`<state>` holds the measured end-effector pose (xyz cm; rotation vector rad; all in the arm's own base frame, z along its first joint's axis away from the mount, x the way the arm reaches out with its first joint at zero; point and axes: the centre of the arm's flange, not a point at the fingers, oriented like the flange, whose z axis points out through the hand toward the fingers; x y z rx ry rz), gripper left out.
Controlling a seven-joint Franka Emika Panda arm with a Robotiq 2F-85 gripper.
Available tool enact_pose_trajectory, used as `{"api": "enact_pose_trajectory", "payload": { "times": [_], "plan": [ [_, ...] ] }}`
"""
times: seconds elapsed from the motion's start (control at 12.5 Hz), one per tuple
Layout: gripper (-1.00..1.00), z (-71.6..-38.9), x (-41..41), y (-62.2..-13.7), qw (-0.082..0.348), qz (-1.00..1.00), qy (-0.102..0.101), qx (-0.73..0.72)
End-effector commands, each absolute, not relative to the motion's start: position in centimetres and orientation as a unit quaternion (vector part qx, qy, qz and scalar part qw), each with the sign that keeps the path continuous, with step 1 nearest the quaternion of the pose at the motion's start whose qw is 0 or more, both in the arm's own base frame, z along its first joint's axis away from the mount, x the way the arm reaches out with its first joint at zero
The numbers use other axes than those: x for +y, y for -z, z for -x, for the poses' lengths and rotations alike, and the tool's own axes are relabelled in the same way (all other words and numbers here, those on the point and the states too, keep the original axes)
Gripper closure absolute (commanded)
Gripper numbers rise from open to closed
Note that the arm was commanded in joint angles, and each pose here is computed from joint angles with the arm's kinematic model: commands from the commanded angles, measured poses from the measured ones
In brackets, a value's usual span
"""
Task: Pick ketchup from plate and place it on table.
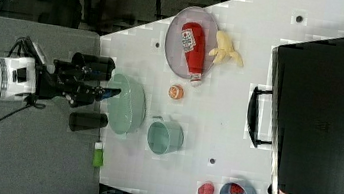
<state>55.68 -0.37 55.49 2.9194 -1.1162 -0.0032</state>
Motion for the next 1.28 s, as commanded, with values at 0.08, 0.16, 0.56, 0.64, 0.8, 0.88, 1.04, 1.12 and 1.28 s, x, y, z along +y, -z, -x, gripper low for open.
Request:
{"api": "enact_pose_trajectory", "payload": {
  "times": [0.08,0.16,0.56,0.64,0.8,0.88,1.04,1.12,1.28],
  "plan": [
    [-0.60,-50.2,-1.8,-63.1,-0.003,-0.914,0.013,-0.406],
    [-0.82,-50.2,-1.8,-63.1,-0.003,-0.914,0.013,-0.406],
    [-1.00,-52.3,-1.3,-60.2,0.002,-0.920,0.028,-0.390],
    [-1.00,-53.2,-1.0,-58.9,0.003,-0.922,0.034,-0.386],
    [-1.00,-55.1,-0.6,-55.9,0.006,-0.924,0.045,-0.381],
    [-1.00,-56.1,-0.3,-54.3,0.007,-0.925,0.049,-0.378],
    [-1.00,-58.2,0.4,-50.8,0.006,-0.928,0.054,-0.369],
    [-1.00,-59.2,0.8,-48.9,0.004,-0.932,0.056,-0.359],
    [-1.00,-61.0,1.5,-44.9,0.000,-0.945,0.060,-0.322]
  ]
}}
